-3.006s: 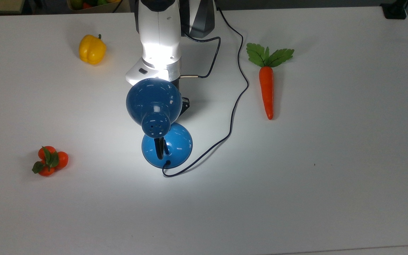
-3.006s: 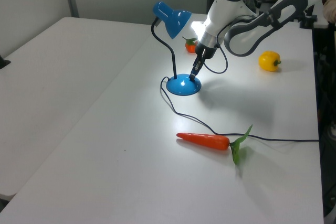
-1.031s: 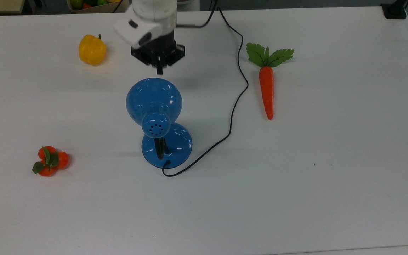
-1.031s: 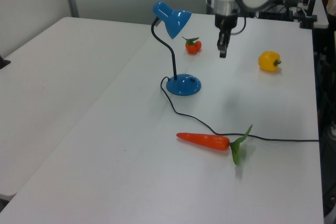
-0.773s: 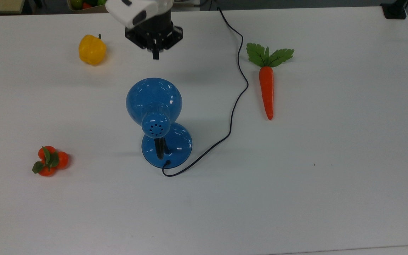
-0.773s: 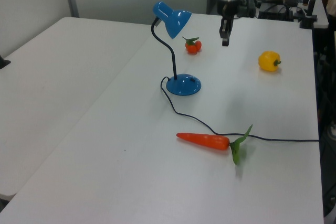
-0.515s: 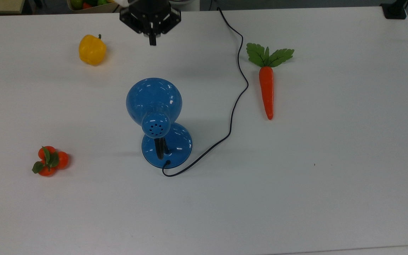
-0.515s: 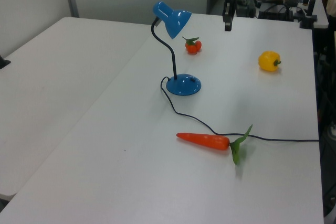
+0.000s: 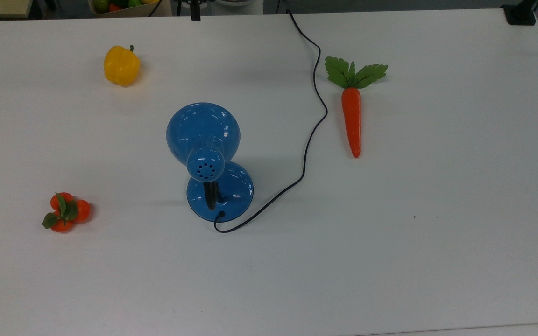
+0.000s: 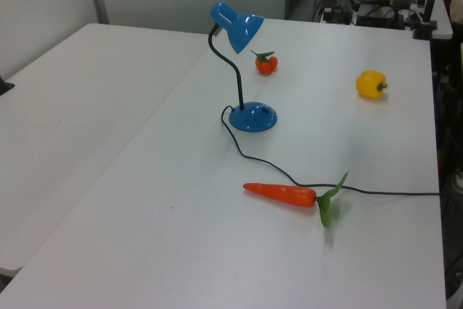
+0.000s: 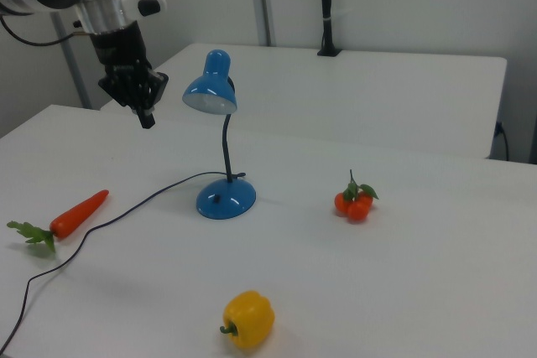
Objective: Turn off lamp
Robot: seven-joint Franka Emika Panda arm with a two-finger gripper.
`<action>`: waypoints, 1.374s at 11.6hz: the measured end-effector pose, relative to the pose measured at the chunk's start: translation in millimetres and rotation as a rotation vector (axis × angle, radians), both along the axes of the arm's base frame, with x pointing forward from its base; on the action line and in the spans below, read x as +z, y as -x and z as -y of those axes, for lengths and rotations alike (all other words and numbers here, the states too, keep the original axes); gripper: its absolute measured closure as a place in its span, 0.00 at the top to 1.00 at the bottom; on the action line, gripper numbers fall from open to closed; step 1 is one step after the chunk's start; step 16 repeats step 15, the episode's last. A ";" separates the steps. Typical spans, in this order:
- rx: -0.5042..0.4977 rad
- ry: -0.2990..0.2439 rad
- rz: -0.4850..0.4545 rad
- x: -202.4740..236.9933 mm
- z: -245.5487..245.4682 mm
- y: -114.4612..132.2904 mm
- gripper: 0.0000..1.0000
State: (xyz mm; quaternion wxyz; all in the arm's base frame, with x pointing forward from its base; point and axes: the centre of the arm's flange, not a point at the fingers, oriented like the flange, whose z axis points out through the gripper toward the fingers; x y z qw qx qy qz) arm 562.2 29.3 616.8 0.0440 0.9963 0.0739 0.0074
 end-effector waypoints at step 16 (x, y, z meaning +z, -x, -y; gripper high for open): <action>-0.072 0.001 -0.032 25.4 42.0 27.0 1.00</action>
